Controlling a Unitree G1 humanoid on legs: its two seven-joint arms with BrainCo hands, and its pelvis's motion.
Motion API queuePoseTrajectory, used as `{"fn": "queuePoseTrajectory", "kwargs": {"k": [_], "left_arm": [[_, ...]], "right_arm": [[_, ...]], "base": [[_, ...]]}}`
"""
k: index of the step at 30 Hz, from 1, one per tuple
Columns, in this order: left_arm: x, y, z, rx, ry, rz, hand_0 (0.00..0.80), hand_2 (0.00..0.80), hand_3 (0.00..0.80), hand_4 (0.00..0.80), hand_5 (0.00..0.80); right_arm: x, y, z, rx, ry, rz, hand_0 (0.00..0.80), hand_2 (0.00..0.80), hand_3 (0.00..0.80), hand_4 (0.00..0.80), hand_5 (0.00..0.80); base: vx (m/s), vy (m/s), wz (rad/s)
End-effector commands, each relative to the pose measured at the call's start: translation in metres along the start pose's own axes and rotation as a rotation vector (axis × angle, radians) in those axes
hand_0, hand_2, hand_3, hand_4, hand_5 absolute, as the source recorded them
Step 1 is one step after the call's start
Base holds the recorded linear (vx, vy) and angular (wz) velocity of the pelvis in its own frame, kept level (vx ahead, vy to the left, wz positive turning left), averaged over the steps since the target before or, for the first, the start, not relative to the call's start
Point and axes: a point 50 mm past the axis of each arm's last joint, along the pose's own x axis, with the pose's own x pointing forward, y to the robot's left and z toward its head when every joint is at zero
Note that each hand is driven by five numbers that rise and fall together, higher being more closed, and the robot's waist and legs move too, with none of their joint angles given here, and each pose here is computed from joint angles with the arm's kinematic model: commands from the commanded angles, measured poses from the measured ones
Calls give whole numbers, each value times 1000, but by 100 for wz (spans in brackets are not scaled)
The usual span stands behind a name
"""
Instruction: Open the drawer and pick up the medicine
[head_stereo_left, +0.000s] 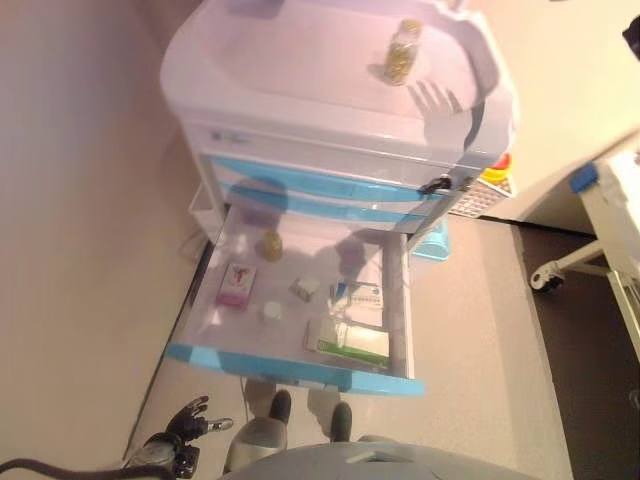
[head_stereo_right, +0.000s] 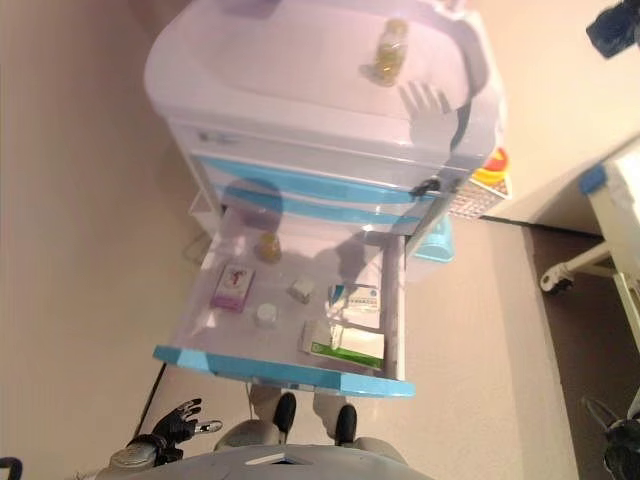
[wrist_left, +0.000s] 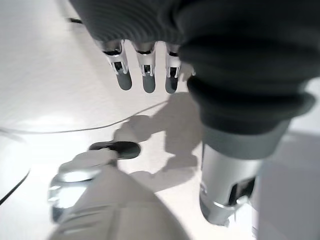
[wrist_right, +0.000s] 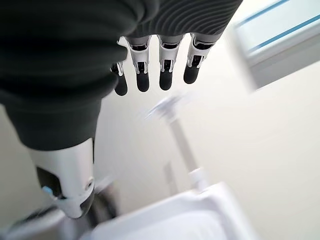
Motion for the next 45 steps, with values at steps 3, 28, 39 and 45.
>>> {"fn": "queuePoseTrajectory", "kwargs": {"k": [3, 28, 39, 45], "left_arm": [[-2, -2, -16, 66, 80, -31, 0, 0, 0, 0, 0], [14, -29, 44, -63, -159, -57, 0, 0, 0, 0, 0], [18, -26, 116, 90, -400, 1, 0, 0, 0, 0, 0], [9, -19, 156, 253, -540, 24, 0, 0, 0, 0, 0]], "right_arm": [[-28, -34, -27, 164, 28, -197, 0, 0, 0, 0, 0], [-282, 245, -180, 514, 768, 200, 0, 0, 0, 0, 0], [-307, 297, -175, 456, 873, 336, 0, 0, 0, 0, 0], [-315, 301, -177, 287, 833, 487, 0, 0, 0, 0, 0]], "base": [[-15, 26, -39], [-52, -3, -23], [-77, -68, 26], [-7, -23, 26]]}}
